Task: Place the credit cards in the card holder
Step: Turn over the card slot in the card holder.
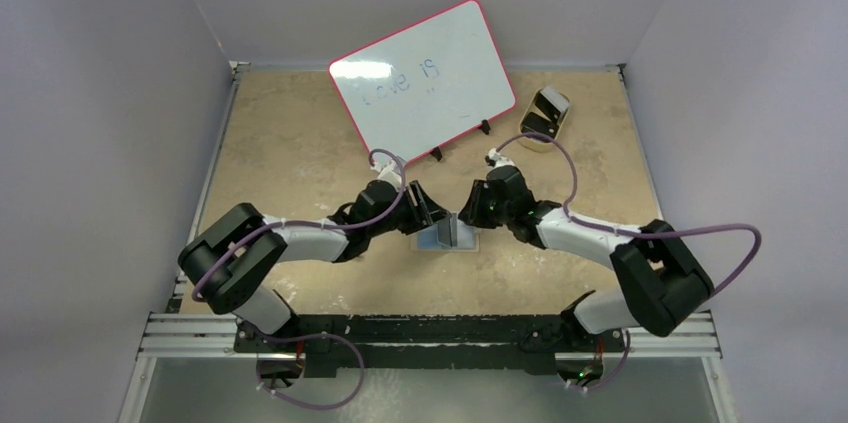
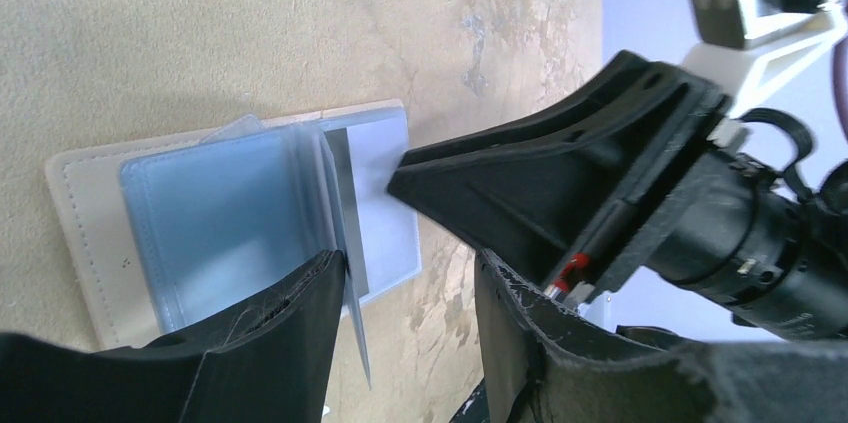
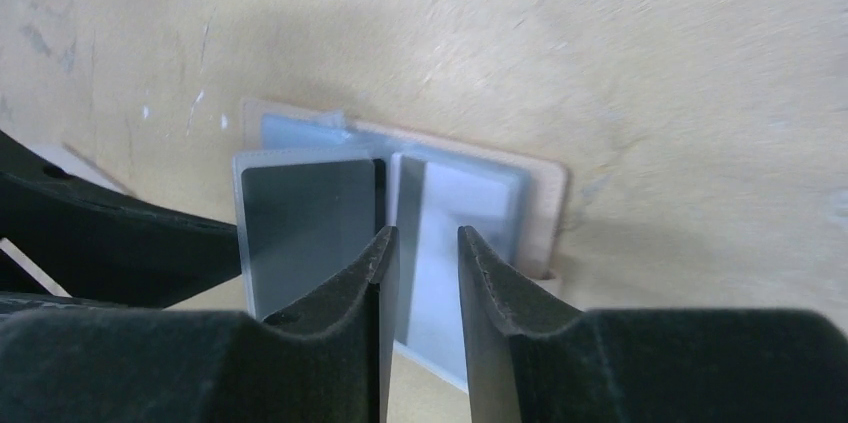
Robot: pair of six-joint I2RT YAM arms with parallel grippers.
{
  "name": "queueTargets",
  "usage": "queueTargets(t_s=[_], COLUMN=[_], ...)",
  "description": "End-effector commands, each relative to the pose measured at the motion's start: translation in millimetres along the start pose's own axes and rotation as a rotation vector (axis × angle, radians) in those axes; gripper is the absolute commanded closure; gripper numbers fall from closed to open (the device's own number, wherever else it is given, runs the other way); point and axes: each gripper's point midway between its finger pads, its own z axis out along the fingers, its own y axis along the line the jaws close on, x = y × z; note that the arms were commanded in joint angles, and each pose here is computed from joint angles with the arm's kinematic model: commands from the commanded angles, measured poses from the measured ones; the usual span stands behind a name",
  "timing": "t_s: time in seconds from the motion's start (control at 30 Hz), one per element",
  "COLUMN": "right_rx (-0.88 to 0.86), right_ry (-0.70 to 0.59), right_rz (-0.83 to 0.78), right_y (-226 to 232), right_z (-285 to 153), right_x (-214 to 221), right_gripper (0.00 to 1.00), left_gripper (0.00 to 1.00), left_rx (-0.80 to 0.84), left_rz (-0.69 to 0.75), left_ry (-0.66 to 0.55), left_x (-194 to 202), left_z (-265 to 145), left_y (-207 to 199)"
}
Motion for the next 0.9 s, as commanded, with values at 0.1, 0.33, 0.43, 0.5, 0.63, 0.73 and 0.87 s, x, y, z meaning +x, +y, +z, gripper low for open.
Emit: queueTargets(t_s=[0.1, 0.33, 0.43, 0.5, 0.63, 0.73, 0.87], right_rx=[0.181, 0.235, 0.251, 0.251, 0.257, 0.279, 0.343], right_ry=[-0.193, -0.33, -0.371, -0.389, -0.427, -0.454, -0.441], right_rz=[-0.039, -0.103, -0.104, -0.117, -0.179, -0.222, -0.228], right_y=[-44.7, -61.0, -64.6, -64.2, -61.0, -64.1, -88.7], right_z=[-28.4, -52.8, -59.6, -62.5, -67.3, -70.7, -69.0], right_x=[-70.8, -128.6, -151.4, -165.6, -190.3, -208.9, -234.5], right_gripper=[0.67, 0.59, 0.58, 0.58, 0.56, 0.52, 0.49], left_gripper=[0.5, 0.5, 0.5, 0.5, 0.5, 0.5, 0.44], left_rx=[0.11, 0.163, 0.166, 0.164, 0.131, 0.085, 0.006], left_rz=[0.006, 0.01, 0.012, 0.018, 0.049, 0.08, 0.145], left_ry=[-0.009, 0.027, 0.032, 0.032, 0.028, 0.012, -0.018], left_x=[-7.9, -2.5, -1.5, -1.3, -2.0, -5.4, -14.3], left_z=[11.0, 20.4, 20.0, 18.4, 14.1, 8.3, -5.4], left_y=[-35.3, -53.0, -55.5, -55.0, -49.7, -43.0, -35.1])
